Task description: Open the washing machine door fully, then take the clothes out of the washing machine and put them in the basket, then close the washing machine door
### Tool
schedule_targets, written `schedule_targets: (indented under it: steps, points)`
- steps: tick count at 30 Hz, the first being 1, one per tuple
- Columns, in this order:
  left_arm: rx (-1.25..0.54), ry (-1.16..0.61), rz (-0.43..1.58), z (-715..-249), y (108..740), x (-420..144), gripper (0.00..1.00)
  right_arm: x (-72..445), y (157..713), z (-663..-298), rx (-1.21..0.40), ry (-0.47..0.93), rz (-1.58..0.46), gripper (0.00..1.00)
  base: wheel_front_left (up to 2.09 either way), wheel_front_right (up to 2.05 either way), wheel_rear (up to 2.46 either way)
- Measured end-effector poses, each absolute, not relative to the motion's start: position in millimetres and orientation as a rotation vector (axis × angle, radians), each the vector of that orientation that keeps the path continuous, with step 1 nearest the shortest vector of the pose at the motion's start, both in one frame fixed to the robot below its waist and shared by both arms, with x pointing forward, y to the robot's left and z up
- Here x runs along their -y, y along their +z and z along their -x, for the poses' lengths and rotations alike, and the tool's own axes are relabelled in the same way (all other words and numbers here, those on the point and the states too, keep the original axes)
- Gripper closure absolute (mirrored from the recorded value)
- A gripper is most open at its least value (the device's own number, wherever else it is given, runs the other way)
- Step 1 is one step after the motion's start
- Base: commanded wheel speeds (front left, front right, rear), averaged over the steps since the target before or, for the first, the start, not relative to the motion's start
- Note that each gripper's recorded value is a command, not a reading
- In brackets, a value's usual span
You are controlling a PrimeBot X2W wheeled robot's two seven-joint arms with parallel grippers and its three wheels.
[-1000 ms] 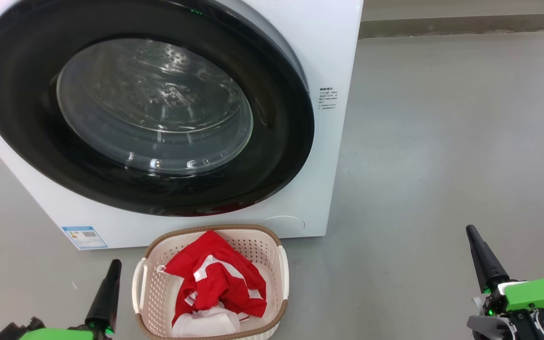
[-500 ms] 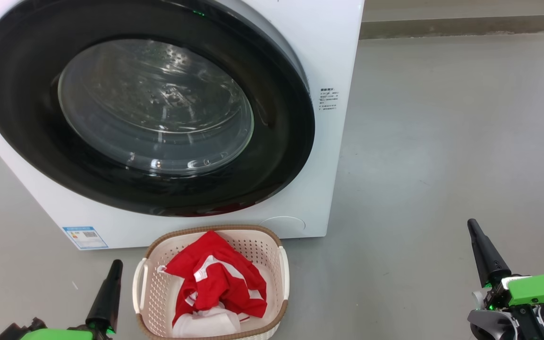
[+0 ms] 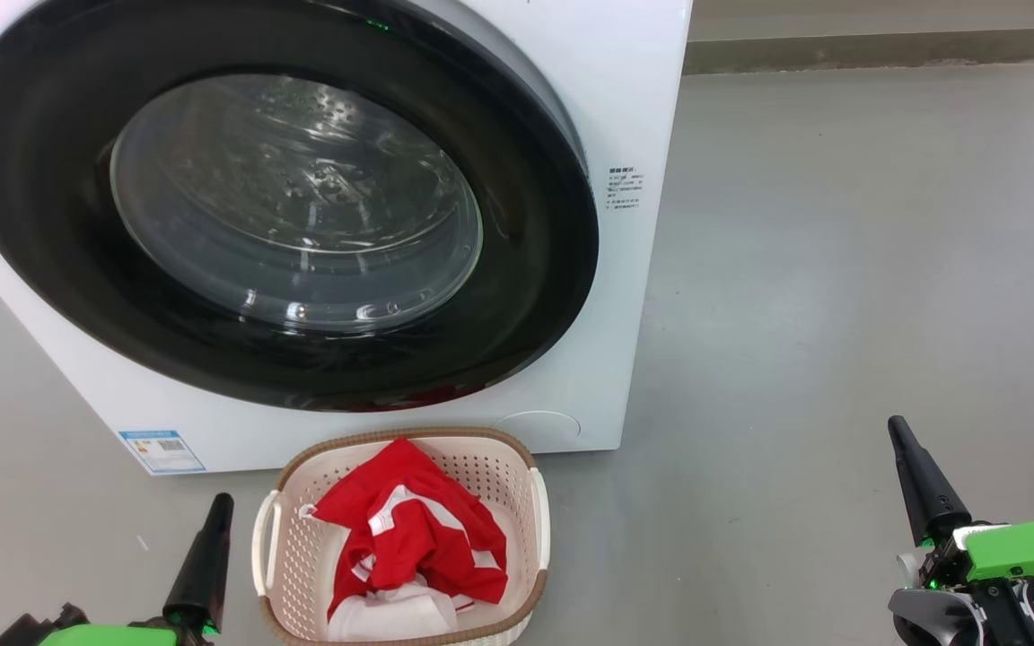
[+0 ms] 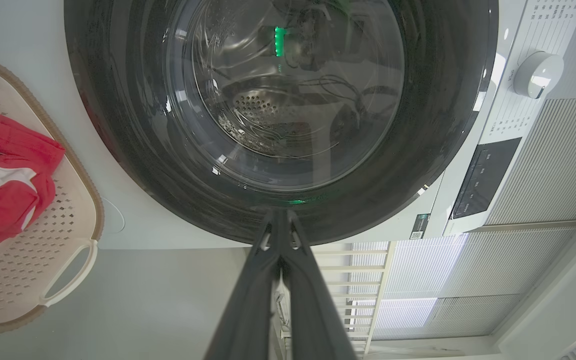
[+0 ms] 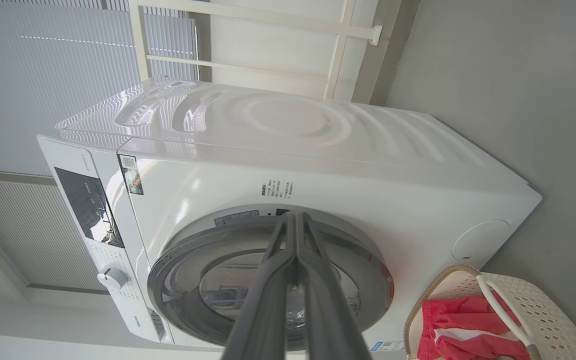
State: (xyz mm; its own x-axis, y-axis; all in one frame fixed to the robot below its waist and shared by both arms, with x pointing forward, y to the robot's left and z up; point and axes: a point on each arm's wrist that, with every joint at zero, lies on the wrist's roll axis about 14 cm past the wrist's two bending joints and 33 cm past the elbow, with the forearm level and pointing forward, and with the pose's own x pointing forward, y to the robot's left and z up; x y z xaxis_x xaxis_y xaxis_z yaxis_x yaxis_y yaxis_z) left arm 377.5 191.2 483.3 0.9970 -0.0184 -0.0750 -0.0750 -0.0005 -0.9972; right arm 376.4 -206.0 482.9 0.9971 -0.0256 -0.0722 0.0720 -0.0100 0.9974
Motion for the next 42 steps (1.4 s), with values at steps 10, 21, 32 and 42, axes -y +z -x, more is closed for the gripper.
schedule_targets:
  steps: [10, 21, 32, 42]
  points:
    - [-0.074, 0.044, 1.571, -377.5, 483.3, -191.1, 1.0, 205.9, 482.7, -376.4, -0.037, -0.078, -1.58, 1.0, 0.0, 0.0, 0.0]
    - [-0.074, 0.044, 1.571, -377.5, 483.3, -191.1, 1.0, 205.7, 482.7, -376.4, -0.038, -0.076, -1.581, 1.0, 0.0, 0.0, 0.0]
    - [-0.074, 0.044, 1.571, -377.5, 483.2, -191.0, 1.0, 205.7, 482.6, -376.4, -0.038, -0.077, -1.582, 1.0, 0.0, 0.0, 0.0]
    - [-0.074, 0.044, 1.571, -377.5, 483.3, -191.0, 1.0, 205.9, 482.7, -376.3, -0.038, -0.077, -1.582, 1.0, 0.0, 0.0, 0.0]
